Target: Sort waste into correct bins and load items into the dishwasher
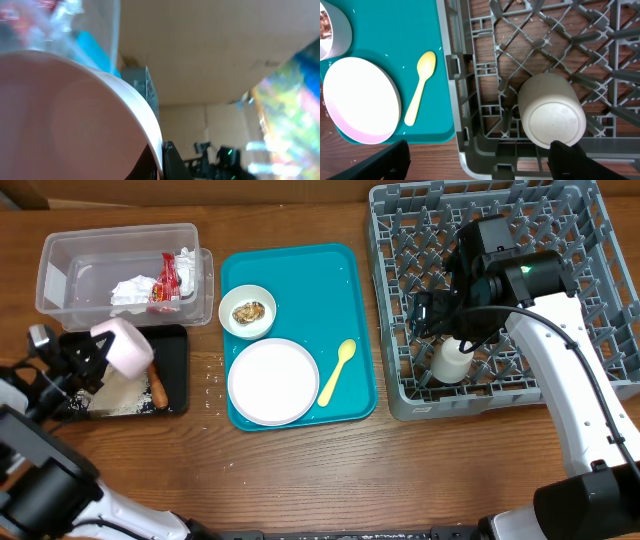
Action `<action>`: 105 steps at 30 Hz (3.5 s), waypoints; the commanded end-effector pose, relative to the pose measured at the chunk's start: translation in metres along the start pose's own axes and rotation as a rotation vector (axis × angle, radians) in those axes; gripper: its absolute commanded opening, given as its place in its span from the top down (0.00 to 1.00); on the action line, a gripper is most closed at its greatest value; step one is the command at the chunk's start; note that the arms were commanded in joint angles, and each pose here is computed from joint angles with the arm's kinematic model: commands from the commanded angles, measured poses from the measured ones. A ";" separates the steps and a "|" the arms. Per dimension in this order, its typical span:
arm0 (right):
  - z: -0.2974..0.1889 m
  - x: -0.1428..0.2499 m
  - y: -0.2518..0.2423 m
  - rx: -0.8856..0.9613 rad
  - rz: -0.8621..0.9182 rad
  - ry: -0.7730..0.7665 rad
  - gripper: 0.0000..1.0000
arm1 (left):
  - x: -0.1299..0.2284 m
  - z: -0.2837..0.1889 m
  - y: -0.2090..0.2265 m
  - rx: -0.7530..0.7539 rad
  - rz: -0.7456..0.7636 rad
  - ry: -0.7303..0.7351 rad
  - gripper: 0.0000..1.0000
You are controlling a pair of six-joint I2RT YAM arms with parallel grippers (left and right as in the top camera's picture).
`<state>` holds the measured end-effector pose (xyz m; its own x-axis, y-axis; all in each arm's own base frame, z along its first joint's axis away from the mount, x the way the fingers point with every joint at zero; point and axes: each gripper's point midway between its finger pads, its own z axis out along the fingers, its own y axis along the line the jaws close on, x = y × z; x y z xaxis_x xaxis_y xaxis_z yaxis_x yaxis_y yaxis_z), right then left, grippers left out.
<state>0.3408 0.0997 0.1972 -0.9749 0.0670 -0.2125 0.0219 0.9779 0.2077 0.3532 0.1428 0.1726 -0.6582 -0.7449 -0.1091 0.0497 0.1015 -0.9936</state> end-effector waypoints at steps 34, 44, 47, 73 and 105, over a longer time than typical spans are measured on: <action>-0.011 -0.009 0.005 -0.021 -0.009 -0.054 0.09 | 0.226 0.334 0.084 -0.727 1.487 0.746 0.96; -0.011 -0.010 0.006 -0.022 -0.010 -0.056 0.09 | 0.219 0.333 0.083 -0.761 1.480 0.718 0.32; -0.011 -0.010 0.005 -0.022 -0.009 -0.055 0.09 | 0.200 0.326 0.071 -0.863 1.415 0.654 0.30; -0.011 -0.013 0.006 -0.025 -0.012 -0.067 0.09 | 0.159 0.202 0.073 -1.099 1.112 0.980 0.45; -0.011 -0.012 0.006 -0.025 -0.011 -0.066 0.09 | 0.155 0.226 0.115 -1.033 1.187 0.857 0.87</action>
<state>0.3483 0.1014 0.1995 -0.9676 0.0685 -0.2430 0.0150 0.9764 0.2155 0.4271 -0.1065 0.0376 -0.8053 0.5129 -0.2975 0.5170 0.8530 0.0712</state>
